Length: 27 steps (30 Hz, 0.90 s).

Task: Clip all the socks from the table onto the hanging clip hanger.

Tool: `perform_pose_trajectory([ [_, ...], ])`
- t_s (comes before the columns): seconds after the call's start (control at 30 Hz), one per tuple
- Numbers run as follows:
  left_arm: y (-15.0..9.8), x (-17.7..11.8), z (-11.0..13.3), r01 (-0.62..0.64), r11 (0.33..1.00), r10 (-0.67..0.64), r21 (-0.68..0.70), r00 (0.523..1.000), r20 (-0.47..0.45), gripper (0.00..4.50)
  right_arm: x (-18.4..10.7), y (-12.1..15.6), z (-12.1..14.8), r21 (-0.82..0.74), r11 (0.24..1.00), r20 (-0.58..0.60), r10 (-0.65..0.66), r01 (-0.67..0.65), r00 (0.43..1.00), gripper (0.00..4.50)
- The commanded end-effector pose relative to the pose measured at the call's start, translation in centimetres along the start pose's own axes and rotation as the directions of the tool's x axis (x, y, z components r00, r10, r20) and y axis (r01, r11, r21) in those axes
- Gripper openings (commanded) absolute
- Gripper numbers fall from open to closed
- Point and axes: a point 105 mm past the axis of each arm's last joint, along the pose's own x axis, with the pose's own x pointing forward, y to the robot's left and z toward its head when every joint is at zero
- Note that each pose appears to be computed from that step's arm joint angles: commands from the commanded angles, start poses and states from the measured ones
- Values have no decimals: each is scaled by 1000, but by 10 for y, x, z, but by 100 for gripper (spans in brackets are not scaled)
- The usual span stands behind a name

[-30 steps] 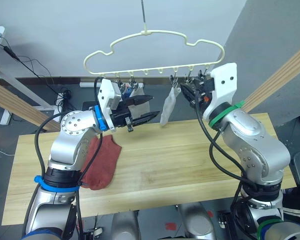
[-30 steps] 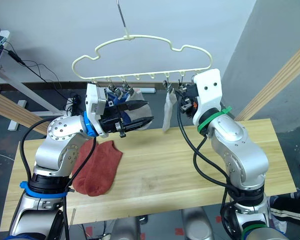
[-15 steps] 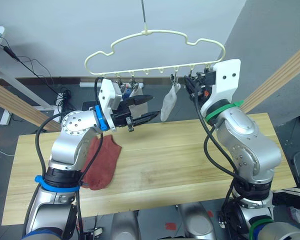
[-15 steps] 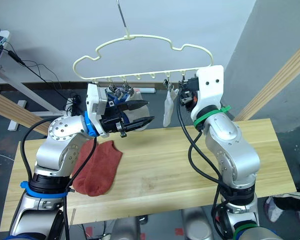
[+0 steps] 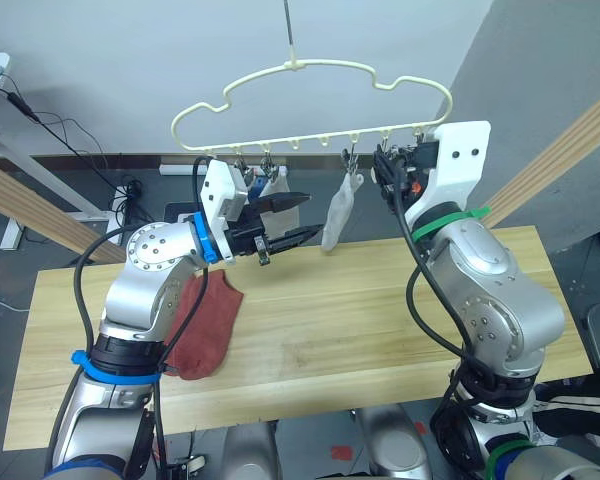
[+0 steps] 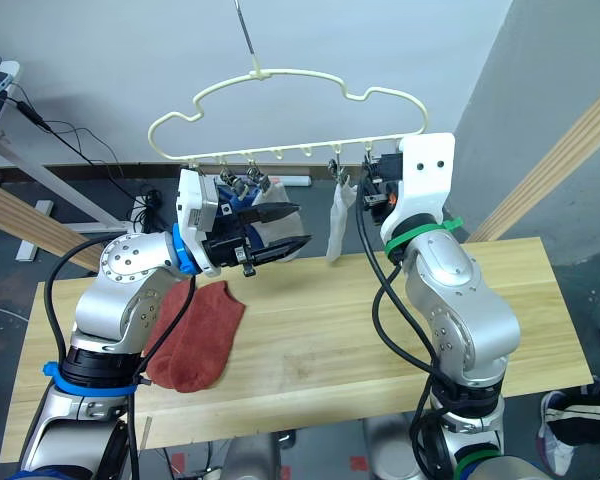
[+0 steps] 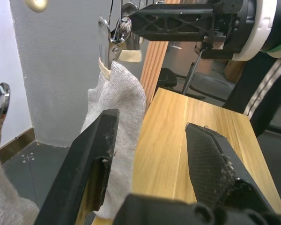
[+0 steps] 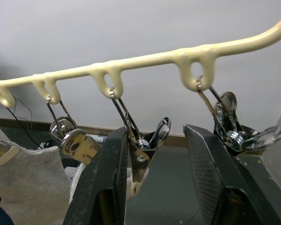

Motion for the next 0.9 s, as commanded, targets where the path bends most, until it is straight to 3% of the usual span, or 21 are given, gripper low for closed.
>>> perform_pose_trajectory([
  [0.03,-3,2,9,13,999,-15,38,999,34,256,-8,-1,13,17,1000,56,-11,10,998,191],
  [0.9,-5,3,6,17,999,-18,31,999,32,256,-7,10,20,71,997,88,31,-38,996,191],
])
